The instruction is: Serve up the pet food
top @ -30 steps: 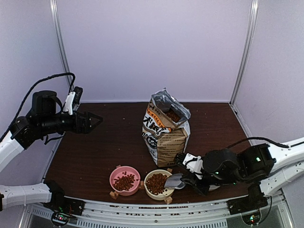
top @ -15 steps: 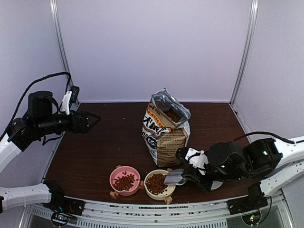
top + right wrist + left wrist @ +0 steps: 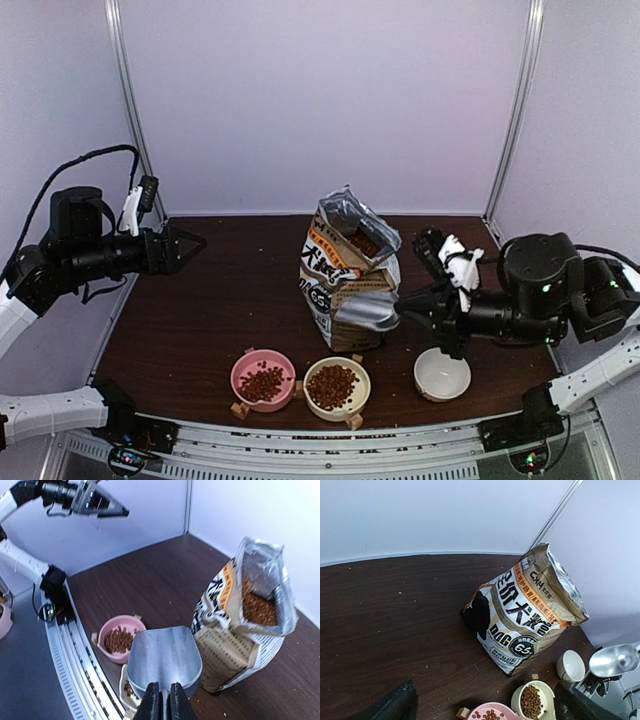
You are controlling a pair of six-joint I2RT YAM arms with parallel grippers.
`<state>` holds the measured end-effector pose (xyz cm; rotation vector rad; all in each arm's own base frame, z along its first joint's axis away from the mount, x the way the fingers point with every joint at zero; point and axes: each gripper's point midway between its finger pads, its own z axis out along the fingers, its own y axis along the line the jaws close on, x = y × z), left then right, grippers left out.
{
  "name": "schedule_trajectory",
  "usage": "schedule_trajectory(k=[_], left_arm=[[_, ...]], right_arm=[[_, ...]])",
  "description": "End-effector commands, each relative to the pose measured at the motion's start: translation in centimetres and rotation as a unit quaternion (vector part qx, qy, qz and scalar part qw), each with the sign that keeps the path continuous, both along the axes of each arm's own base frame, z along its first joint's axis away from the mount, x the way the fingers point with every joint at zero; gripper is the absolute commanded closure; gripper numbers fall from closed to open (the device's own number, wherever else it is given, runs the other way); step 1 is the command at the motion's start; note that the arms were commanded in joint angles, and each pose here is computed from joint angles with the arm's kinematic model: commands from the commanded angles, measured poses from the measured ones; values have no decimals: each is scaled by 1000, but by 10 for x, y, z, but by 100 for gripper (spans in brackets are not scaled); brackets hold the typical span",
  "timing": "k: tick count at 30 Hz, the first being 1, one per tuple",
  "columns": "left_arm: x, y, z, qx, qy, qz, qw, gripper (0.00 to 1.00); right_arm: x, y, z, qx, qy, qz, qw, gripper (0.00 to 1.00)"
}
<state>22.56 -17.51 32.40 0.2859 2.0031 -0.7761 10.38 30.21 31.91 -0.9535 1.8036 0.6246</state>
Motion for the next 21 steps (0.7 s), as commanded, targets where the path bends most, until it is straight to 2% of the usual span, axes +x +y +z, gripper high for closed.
schedule_trajectory(k=[1,8,14,21], left_arm=[[0,-1,27,-36,-13,2,999,2],[0,-3,32,-39,-12,0,999,2],[-1,-1,31,-41,-13,4,999,2],[-1,-6,29,-36,-10,-10,999,2]], right_arm=[[28,-15,71,62,-53,-88,993,100],[64,-30,102,33,-71,-168,983,100],[90,-25,87,32,-27,-193,980,100],[123,-21,69,23,-13,-227,973,100]])
